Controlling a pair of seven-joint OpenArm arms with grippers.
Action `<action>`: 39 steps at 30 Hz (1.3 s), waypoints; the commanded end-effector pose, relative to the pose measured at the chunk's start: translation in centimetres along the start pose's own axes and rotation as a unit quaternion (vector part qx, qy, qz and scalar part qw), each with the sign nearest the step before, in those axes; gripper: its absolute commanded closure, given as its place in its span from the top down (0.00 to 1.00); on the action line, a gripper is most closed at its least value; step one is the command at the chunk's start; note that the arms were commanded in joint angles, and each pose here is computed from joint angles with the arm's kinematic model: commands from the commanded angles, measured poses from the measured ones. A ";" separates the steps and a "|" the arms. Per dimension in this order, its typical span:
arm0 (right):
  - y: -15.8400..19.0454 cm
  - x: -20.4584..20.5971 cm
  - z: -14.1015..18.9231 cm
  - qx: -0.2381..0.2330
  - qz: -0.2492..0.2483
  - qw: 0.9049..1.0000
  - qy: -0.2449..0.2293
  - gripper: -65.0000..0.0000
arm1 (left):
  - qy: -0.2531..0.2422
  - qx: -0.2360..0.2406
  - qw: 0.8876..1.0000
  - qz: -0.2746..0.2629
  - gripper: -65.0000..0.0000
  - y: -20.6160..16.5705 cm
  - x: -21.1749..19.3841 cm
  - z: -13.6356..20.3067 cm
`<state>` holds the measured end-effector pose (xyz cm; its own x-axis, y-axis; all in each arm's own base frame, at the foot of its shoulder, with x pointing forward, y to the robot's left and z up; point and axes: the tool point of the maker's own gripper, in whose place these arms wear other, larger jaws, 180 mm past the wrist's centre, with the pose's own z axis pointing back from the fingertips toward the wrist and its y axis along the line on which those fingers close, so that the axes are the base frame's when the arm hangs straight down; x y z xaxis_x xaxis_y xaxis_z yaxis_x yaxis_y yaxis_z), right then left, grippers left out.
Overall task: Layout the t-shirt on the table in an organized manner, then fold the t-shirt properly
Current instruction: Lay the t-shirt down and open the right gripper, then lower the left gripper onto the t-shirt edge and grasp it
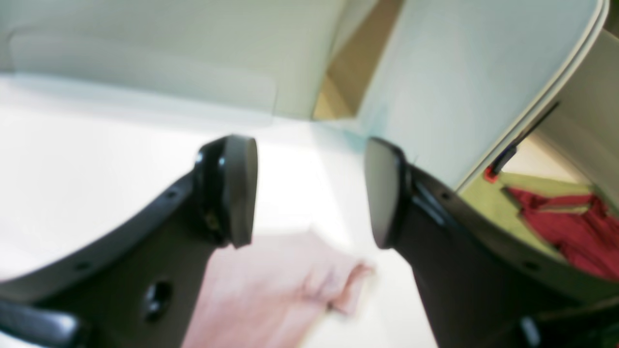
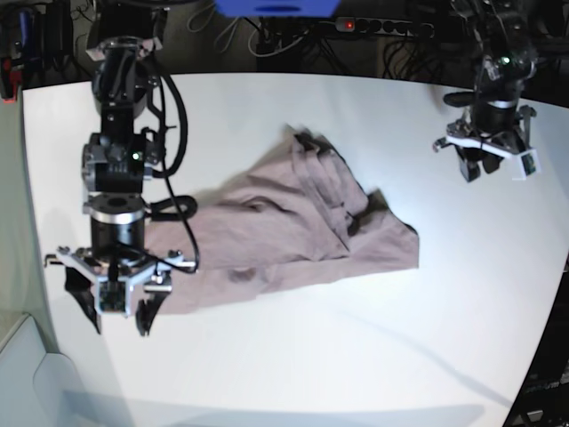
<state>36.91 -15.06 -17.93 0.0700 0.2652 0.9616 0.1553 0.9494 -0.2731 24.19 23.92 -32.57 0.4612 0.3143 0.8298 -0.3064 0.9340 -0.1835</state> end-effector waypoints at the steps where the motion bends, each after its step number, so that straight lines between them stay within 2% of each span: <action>1: -0.4 1.2 0.1 -0.005 0.001 1.000 -0.024 0.55 | -0.037 -0.008 0.999 0.002 0.42 -0.5 2.3 -0.1; 3: -0.2 0.2 0.6 -0.001 0.004 1.000 -0.011 0.55 | -0.047 -0.025 0.998 0.020 0.48 -1.7 3.6 -0.7; 7: 0.1 -1.1 1.2 0.003 0.007 1.000 0.006 0.55 | -0.042 -0.071 0.996 0.047 0.56 -4.5 5.6 -2.1; 11: 0.3 -2.3 1.8 0.008 0.009 1.000 0.022 0.55 | -0.046 -0.131 0.989 0.041 0.64 -9.4 7.3 -3.6; 14: 0.4 -2.9 2.1 0.010 0.013 0.999 0.030 0.55 | -0.027 -0.161 0.986 0.037 0.65 -12.4 6.7 -5.2; 20: -0.1 -3.7 2.5 0.005 0.018 0.999 0.041 0.55 | 0.027 -0.157 0.987 0.020 0.65 -15.8 3.1 -8.4; 26: -0.7 -4.3 2.7 -0.003 0.019 0.999 0.049 0.55 | 0.037 -0.183 0.982 0.001 0.65 -19.1 1.2 -10.0; 32: -0.7 -4.4 2.8 -0.002 0.019 0.999 0.051 0.55 | 0.074 -0.183 0.980 0.005 0.65 -19.9 -1.3 -11.2; 39: -0.7 -4.4 2.8 -0.002 0.019 0.999 0.051 0.55 | 0.083 -0.181 0.980 0.004 0.65 -19.7 -2.0 -11.4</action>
<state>33.42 -16.40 -23.58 0.2331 0.2720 0.9336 0.1410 0.9405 -0.3092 37.79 6.99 -38.08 0.6342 0.3084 0.7090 -0.0259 0.9250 -0.3792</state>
